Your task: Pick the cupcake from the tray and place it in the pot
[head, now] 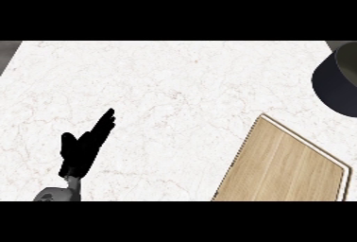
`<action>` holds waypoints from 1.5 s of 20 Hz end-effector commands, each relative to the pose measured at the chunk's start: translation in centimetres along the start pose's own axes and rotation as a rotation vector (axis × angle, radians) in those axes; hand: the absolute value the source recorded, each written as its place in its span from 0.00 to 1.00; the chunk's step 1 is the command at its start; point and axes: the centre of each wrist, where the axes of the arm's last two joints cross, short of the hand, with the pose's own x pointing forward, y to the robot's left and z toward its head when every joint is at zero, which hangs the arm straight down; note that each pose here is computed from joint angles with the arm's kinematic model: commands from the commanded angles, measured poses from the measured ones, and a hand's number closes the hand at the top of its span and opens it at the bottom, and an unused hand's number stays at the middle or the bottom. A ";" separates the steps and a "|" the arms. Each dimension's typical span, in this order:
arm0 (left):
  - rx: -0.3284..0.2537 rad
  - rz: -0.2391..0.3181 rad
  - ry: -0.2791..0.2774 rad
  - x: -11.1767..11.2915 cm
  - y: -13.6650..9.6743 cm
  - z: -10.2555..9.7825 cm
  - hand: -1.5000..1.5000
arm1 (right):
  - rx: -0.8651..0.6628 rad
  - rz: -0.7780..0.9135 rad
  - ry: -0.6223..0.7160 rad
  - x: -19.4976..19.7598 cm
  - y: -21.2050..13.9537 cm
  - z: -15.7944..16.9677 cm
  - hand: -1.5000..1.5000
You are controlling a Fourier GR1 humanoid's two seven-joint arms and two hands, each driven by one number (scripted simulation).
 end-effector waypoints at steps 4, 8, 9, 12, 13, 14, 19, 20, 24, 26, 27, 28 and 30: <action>-0.034 0.004 0.027 0.2 -0.9 -0.6 0.50 | 0.001 0.047 -0.180 2.1 -5.1 4.0 1.00; -0.042 0.006 0.030 -0.5 -1.2 -0.2 0.50 | -0.037 0.147 -0.259 3.1 -6.2 4.4 1.00; -0.046 -0.010 0.015 0.3 -0.4 -0.5 0.50 | -0.037 0.166 -0.245 3.6 -6.9 4.8 1.00; -0.045 -0.001 0.034 0.0 -1.2 -0.6 0.50 | -0.039 0.215 -0.271 5.2 -8.2 4.8 1.00; -0.057 0.000 0.015 1.0 -1.3 -1.3 0.50 | -0.030 0.242 -0.255 5.2 -8.2 4.6 1.00; -0.080 -0.025 0.022 0.9 -1.5 -0.8 0.50 | -0.064 0.260 -0.264 6.1 -9.0 4.6 1.00; -0.071 -0.028 0.018 0.7 -2.4 -1.4 0.50 | -0.039 0.321 -0.274 8.4 -9.7 2.1 1.00; -0.072 -0.025 0.020 0.4 -1.1 -1.9 0.50 | -0.011 0.333 -0.261 7.3 -8.8 1.8 1.00; -0.079 -0.033 0.031 0.2 -1.7 -1.2 0.50 | 0.049 0.412 -0.230 8.3 -8.7 0.1 1.00; -0.078 -0.035 0.011 0.3 -1.2 -1.4 0.50 | 0.077 0.473 -0.210 10.9 -8.2 -3.1 1.00; -0.076 -0.037 0.017 0.5 -3.4 -2.1 0.50 | 0.098 0.481 -0.207 10.1 -8.2 -2.7 1.00; -0.065 -0.034 0.019 1.7 -2.5 -1.9 0.50 | 0.130 0.499 -0.207 9.9 -7.5 -3.4 1.00; -0.080 -0.033 0.007 0.6 -1.6 -1.9 0.50 | 0.152 0.538 -0.203 7.9 -5.2 -4.8 1.00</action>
